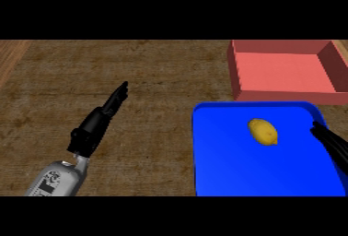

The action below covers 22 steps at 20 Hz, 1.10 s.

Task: Pick the lemon from the tray and place it in the cardboard box

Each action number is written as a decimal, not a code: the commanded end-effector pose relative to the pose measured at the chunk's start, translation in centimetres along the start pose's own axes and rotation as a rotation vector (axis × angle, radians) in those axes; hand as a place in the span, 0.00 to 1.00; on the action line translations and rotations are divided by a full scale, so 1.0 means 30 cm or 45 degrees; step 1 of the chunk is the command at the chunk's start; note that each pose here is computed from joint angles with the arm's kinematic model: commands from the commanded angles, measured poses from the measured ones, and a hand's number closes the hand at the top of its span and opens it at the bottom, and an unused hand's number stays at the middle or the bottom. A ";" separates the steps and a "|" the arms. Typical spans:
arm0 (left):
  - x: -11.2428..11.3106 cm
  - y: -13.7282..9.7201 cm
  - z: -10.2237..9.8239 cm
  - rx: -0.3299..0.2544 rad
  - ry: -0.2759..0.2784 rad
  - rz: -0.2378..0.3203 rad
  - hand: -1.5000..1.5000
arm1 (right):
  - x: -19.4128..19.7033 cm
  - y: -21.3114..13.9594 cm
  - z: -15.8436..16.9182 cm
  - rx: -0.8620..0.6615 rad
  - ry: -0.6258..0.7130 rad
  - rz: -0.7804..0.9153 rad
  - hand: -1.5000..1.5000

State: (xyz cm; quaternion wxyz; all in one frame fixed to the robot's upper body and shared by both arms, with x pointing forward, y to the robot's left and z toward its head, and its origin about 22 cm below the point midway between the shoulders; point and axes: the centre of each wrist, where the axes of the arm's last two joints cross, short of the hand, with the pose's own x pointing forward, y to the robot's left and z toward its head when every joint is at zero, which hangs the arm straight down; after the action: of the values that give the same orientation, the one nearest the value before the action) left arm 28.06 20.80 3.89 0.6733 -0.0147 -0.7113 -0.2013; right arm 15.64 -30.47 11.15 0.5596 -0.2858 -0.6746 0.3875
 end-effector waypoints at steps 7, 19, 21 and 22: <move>0.024 0.079 0.004 0.001 -0.007 -0.009 0.50 | -0.071 0.137 -0.133 0.085 0.100 0.033 0.00; 0.000 0.004 -0.019 0.006 0.000 0.015 0.50 | -0.088 0.112 -0.223 0.047 0.072 0.076 0.00; 0.068 0.050 -0.013 0.004 -0.017 0.004 0.50 | -0.055 0.165 -0.136 0.063 0.061 0.053 0.00; -0.026 0.055 -0.003 0.003 -0.002 0.010 0.50 | -0.104 0.094 -0.239 0.087 0.071 0.059 0.00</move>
State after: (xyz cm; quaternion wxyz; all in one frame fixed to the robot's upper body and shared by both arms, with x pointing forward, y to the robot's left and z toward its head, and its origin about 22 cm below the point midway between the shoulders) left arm 28.38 21.46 4.44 0.6734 -0.0156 -0.7122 -0.1976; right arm 21.20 -29.59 6.83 0.5735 -0.2985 -0.6464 0.4052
